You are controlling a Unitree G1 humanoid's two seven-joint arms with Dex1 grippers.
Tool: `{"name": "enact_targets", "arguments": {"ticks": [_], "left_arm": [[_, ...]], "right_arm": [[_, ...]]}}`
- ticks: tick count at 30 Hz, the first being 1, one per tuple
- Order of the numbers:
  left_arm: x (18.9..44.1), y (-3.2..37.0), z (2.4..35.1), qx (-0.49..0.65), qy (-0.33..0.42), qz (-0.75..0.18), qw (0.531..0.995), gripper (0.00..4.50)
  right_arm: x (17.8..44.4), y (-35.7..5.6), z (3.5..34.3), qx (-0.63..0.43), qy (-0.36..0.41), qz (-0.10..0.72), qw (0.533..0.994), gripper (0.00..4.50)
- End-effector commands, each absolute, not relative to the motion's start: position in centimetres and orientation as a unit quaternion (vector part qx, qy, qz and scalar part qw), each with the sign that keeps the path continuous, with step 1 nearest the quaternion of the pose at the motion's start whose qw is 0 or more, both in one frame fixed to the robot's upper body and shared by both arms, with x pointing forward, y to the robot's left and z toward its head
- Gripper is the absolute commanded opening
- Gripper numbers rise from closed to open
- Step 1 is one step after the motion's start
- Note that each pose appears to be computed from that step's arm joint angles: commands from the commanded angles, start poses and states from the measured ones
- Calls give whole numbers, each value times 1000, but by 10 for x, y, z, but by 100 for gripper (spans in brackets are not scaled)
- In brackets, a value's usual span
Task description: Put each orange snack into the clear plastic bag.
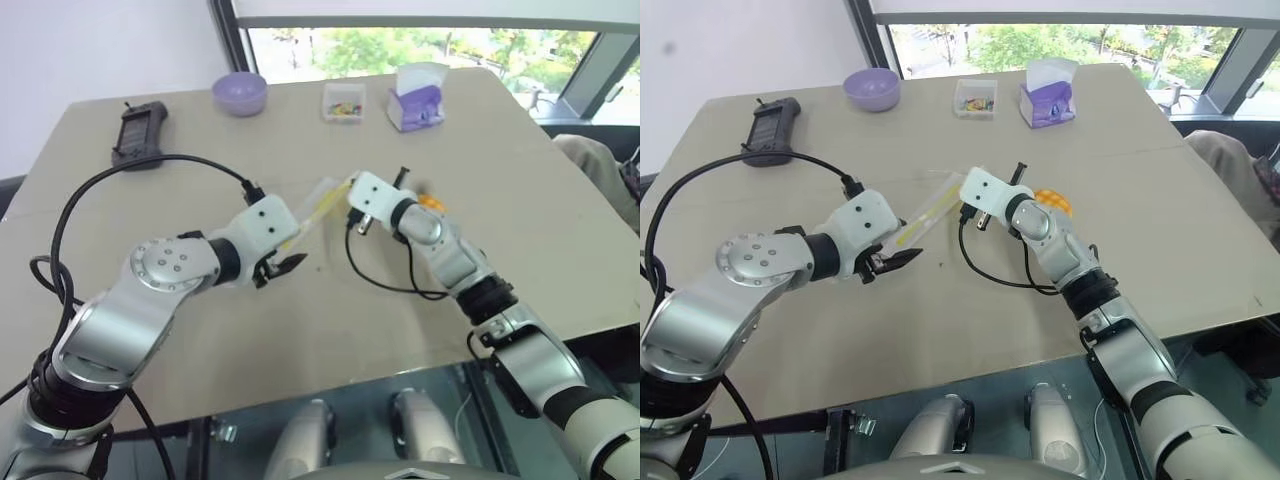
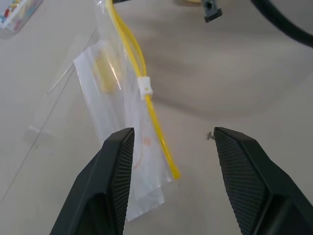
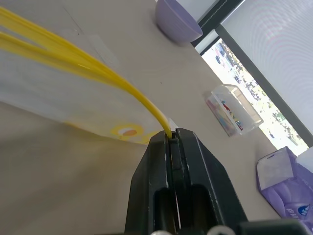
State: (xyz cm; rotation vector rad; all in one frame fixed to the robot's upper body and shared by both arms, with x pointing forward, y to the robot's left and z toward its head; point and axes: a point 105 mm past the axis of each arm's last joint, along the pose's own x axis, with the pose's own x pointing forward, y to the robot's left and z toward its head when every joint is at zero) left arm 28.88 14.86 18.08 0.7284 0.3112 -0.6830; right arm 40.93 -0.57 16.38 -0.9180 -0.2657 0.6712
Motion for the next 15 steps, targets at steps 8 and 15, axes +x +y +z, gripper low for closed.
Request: {"name": "enact_targets", "arguments": {"ticks": [8,15], "left_arm": [[292,145,186,373,130,-311,864,273],[297,145,184,379,126,-306,864,5]], "right_arm": [[406,1,184,-430,-159,312,832,0],[404,1,184,-432,-161,310,832,0]]}}
